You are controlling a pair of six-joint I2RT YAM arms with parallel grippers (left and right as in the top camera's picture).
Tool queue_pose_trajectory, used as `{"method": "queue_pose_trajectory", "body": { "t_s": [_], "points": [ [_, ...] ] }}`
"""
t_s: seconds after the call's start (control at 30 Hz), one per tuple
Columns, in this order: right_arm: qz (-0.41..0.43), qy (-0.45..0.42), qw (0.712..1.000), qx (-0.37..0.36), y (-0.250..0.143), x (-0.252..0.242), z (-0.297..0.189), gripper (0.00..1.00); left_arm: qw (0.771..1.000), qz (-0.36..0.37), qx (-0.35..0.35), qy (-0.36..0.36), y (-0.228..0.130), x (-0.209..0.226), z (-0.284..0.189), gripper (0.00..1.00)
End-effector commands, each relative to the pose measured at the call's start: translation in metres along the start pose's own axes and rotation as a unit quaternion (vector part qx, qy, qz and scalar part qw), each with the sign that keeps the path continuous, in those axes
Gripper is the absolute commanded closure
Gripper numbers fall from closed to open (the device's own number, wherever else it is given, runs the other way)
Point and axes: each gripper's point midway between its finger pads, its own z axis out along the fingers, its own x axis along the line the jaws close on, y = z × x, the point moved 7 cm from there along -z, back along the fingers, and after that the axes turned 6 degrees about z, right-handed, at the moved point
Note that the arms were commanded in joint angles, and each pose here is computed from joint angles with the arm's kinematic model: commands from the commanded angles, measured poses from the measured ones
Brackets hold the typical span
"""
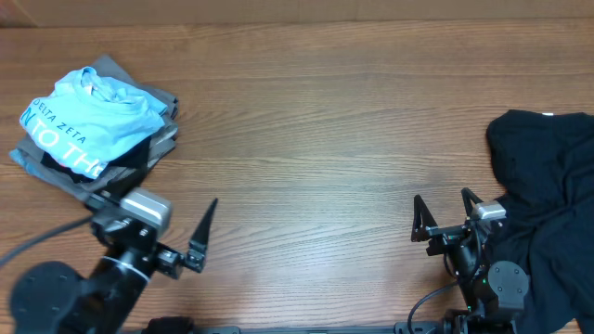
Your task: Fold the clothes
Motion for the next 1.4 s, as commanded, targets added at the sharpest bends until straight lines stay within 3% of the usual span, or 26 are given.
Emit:
{"method": "queue_pose_trajectory", "body": {
  "t_s": [0.0,0.33,0.77,1.37],
  "points": [
    [-0.002,0.003,1.000,-0.007,0.001,0.000,-0.001,0.00,1.000,0.011,-0.012,0.002,-0.040,-0.010,0.005,0.00],
    [-0.002,0.003,1.000,-0.007,0.001,0.000,-0.001,0.00,0.999,-0.002,-0.044,-0.007,-0.142,-0.033,0.031,0.00],
    [-0.002,0.003,1.000,-0.007,0.001,0.000,-0.001,0.00,0.999,-0.043,-0.016,-0.016,-0.214,-0.039,0.070,0.00],
    [-0.002,0.003,1.000,-0.007,0.001,0.000,-0.001,0.00,0.999,-0.041,-0.020,-0.014,-0.216,-0.038,0.072,0.00]
  ]
}}
